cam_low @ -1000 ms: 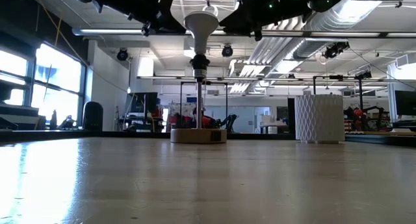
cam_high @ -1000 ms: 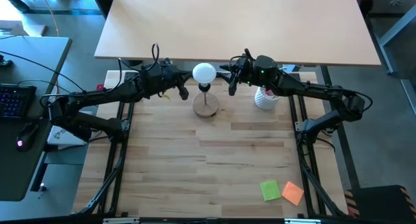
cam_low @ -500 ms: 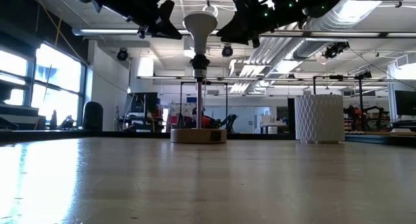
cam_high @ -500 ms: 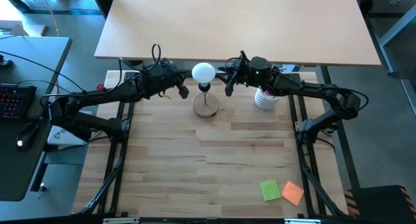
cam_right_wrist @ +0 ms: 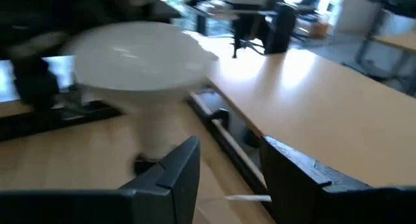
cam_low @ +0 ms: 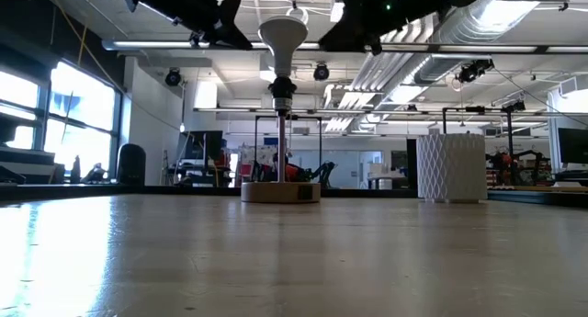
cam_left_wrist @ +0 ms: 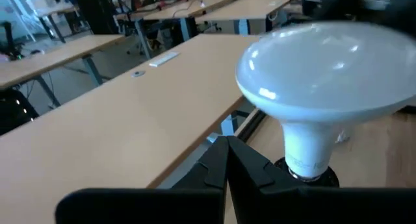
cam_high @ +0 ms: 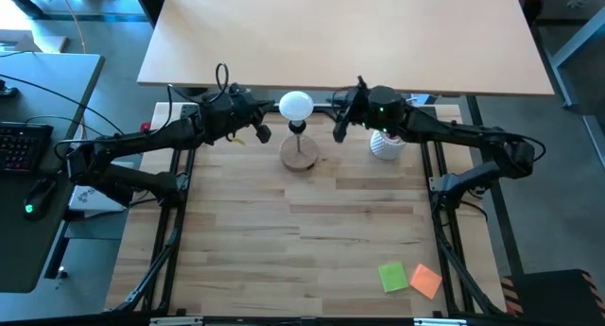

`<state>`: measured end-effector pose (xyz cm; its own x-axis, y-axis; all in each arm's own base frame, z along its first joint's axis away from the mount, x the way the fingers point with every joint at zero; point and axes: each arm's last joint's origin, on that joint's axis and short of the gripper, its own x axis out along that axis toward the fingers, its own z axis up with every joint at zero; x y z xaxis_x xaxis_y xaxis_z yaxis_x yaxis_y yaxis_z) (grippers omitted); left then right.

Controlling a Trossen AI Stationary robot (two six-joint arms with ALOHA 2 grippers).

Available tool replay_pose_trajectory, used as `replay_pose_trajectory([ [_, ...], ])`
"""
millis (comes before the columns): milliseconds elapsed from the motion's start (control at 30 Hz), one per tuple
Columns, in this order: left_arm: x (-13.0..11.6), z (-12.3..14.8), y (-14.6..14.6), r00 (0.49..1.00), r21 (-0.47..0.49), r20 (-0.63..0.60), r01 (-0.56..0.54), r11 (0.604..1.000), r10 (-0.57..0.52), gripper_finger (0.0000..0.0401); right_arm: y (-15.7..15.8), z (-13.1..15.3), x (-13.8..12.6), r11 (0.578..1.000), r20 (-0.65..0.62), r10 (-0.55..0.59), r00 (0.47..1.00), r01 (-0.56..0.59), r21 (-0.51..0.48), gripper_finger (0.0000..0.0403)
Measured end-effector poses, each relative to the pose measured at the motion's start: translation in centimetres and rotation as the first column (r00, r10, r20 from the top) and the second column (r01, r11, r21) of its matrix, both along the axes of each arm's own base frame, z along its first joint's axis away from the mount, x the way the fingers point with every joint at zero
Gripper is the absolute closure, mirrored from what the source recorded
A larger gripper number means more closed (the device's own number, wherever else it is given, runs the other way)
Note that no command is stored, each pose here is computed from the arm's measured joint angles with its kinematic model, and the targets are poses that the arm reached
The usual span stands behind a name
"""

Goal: Screw lightbulb
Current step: Insert the lightbulb into the lamp

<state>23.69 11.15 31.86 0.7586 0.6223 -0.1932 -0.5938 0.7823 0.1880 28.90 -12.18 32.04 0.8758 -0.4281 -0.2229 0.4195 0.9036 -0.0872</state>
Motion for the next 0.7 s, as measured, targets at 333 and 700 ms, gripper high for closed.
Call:
replay_pose_trajectory([
  [333, 0.4, 0.3, 0.9, 0.993, 0.036, 0.049, 0.110, 0.993, -0.111, 0.0401, 3.1, 0.7, 1.3, 0.975, 0.010, 0.178, 0.984, -0.175, -0.140, 0.0247],
  [700, 0.6, 0.2, 1.1, 0.991, 0.035, 0.058, 0.122, 0.992, -0.124, 0.0401, 0.9, 1.0, 0.6, 0.990, 0.061, 0.103, 0.993, -0.096, -0.107, 0.0247],
])
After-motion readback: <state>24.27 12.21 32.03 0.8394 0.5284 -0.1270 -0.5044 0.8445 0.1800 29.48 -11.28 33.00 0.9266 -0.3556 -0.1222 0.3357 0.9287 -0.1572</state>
